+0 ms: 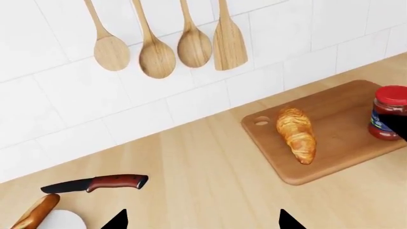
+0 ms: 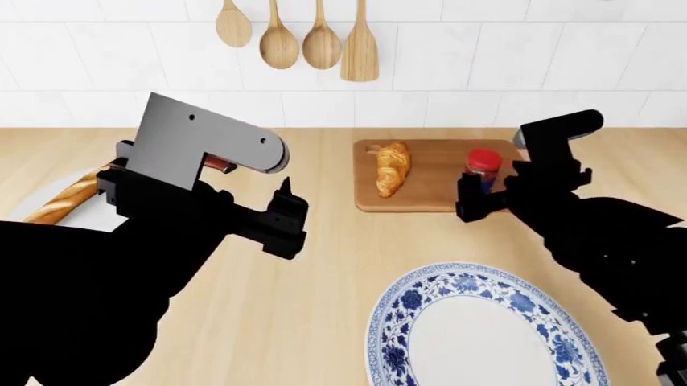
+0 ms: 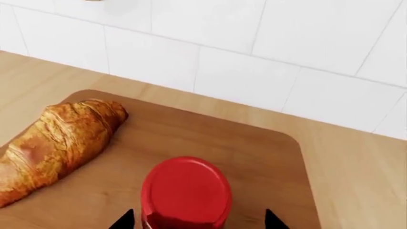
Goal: From the different types of pastries on the counter, select a croissant and place it on the cutting board. Then retrieve a jar of jam from the cabinet and place it alongside the croissant on the cutting board.
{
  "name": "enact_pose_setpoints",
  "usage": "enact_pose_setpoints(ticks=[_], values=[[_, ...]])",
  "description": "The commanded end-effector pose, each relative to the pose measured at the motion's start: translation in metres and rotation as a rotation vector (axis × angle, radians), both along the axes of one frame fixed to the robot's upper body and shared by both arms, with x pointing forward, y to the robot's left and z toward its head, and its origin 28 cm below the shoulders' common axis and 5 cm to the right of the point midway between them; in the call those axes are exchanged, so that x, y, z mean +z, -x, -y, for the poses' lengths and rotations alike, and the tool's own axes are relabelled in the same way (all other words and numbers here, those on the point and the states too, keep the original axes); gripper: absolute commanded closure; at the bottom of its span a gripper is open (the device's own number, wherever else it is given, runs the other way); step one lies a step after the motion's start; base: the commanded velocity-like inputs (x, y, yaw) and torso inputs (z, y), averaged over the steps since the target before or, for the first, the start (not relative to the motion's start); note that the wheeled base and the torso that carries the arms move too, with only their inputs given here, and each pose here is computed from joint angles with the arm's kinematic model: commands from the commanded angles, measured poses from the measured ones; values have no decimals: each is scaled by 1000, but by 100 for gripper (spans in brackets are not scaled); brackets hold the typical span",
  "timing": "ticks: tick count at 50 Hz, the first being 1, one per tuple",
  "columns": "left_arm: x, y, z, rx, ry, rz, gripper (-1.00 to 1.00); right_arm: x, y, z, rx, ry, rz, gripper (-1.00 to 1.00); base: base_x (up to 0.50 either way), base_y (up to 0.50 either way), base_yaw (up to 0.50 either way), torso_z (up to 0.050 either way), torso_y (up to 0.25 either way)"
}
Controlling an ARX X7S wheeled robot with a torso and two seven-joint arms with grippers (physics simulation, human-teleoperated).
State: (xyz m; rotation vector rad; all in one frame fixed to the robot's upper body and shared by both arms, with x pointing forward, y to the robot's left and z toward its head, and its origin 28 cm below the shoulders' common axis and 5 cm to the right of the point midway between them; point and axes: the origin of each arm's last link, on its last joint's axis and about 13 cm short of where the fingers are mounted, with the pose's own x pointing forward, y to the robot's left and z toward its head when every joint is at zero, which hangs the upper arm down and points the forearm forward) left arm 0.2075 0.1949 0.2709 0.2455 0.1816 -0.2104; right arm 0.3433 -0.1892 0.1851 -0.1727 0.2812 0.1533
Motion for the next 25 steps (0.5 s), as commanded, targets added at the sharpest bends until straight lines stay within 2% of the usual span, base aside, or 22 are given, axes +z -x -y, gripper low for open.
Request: enact_pose_setpoints(ticks=[1, 15, 25], values=[[0, 0, 0, 0, 1, 1, -100, 5, 3, 1, 6, 0, 11, -100, 0, 0, 0, 0, 0], [1, 0, -1, 2, 2, 5, -100, 30, 19, 2, 52, -28, 78, -100, 0, 0, 0, 0, 0], [5, 2, 0, 0, 2, 11, -100, 54, 35, 10, 59, -46, 155, -100, 0, 0, 0, 0, 0]])
